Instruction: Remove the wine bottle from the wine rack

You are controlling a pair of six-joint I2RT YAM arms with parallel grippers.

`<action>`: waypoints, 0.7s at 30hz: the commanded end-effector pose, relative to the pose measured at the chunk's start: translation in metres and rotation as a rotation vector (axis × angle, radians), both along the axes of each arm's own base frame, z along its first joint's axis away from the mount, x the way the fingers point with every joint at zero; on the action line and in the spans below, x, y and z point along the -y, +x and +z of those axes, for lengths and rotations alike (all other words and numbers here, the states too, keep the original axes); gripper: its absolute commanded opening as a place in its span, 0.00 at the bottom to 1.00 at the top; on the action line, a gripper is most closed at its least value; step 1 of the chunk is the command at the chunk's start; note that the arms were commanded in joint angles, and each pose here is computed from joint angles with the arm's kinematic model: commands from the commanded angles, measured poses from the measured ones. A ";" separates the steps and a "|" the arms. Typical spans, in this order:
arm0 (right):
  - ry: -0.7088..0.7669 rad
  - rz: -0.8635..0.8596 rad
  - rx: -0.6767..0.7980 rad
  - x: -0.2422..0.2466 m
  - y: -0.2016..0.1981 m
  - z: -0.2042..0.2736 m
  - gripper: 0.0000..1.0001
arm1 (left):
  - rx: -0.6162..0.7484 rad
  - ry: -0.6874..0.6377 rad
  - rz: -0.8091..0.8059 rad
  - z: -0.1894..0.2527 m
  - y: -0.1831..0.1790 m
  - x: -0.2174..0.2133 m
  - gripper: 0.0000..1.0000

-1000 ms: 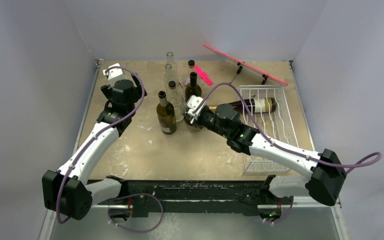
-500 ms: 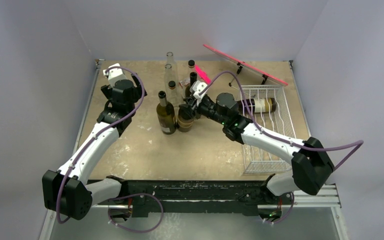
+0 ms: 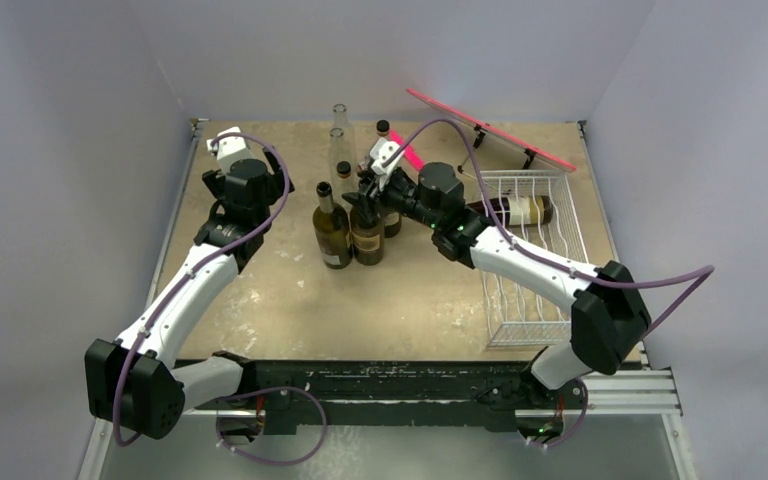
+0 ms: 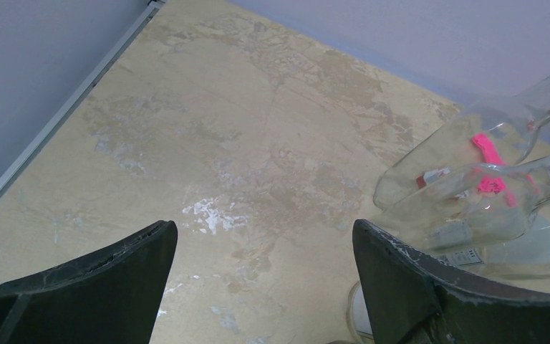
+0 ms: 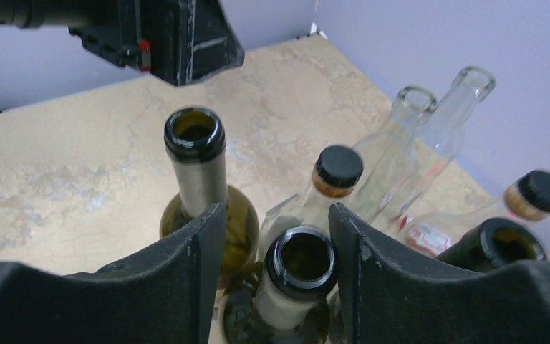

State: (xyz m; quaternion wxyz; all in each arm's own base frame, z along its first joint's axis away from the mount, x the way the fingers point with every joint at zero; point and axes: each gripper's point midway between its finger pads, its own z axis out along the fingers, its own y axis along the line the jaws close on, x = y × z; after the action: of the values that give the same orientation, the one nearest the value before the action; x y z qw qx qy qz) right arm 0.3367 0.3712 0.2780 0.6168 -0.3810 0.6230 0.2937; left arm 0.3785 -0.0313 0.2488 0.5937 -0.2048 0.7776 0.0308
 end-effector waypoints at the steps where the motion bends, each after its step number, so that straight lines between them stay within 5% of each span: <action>1: 0.079 -0.006 0.124 0.001 0.004 0.058 0.60 | 0.064 -0.018 0.012 0.025 0.007 -0.001 0.92; 11: 0.042 -0.011 0.217 0.030 -0.020 0.090 0.72 | 0.073 -0.022 0.011 0.028 0.005 -0.002 0.92; 21: -0.158 -0.069 0.195 0.089 -0.055 0.047 0.82 | 0.095 -0.033 0.010 0.037 0.002 -0.002 0.92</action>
State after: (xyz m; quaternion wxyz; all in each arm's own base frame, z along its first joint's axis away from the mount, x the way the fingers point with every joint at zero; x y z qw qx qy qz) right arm 0.2839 0.3073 0.3572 0.6771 -0.4150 0.5590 0.2383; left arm 0.3785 -0.0313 0.2488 0.5937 -0.2048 0.7776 0.0308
